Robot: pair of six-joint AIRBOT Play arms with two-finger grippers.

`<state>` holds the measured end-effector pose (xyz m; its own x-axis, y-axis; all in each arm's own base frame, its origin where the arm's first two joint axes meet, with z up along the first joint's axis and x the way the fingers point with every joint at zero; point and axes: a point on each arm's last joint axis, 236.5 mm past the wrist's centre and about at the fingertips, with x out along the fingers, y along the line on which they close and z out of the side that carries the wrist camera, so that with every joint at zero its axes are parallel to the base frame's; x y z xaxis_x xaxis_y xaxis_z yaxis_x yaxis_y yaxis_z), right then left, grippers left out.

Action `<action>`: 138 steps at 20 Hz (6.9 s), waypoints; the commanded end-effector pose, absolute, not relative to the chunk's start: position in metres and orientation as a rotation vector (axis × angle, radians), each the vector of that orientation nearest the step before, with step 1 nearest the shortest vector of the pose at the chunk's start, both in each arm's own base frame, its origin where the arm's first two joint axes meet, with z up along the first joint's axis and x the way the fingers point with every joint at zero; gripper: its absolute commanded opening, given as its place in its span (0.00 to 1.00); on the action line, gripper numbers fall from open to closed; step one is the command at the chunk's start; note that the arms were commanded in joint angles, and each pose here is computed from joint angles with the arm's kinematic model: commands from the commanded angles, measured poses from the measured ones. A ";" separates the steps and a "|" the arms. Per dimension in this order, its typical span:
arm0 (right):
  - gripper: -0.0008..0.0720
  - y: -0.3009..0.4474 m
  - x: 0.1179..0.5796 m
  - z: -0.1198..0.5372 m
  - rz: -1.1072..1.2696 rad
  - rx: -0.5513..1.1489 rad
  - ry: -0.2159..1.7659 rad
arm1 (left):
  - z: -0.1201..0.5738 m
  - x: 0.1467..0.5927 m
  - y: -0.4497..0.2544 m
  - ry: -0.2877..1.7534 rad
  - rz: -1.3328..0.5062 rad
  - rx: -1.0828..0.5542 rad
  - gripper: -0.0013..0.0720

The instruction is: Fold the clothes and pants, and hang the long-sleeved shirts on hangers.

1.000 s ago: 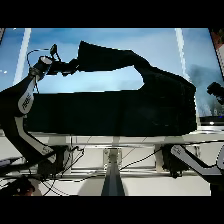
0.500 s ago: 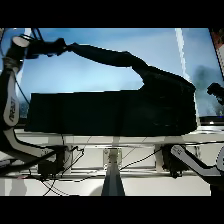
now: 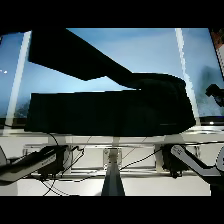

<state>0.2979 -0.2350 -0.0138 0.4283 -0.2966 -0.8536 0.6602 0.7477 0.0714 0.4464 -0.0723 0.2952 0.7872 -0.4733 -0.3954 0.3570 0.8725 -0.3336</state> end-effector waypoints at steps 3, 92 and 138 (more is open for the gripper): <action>0.76 -0.234 0.297 -0.015 -0.620 0.435 0.961 | 0.272 0.430 -0.005 0.602 -0.143 -0.151 0.05; 0.50 -0.188 0.377 -0.065 -0.084 0.570 1.220 | 0.015 0.604 0.097 0.668 -0.170 -0.665 0.61; 0.50 -0.167 0.387 -0.083 -0.025 0.490 1.267 | 0.113 0.495 0.186 1.029 0.380 0.010 0.05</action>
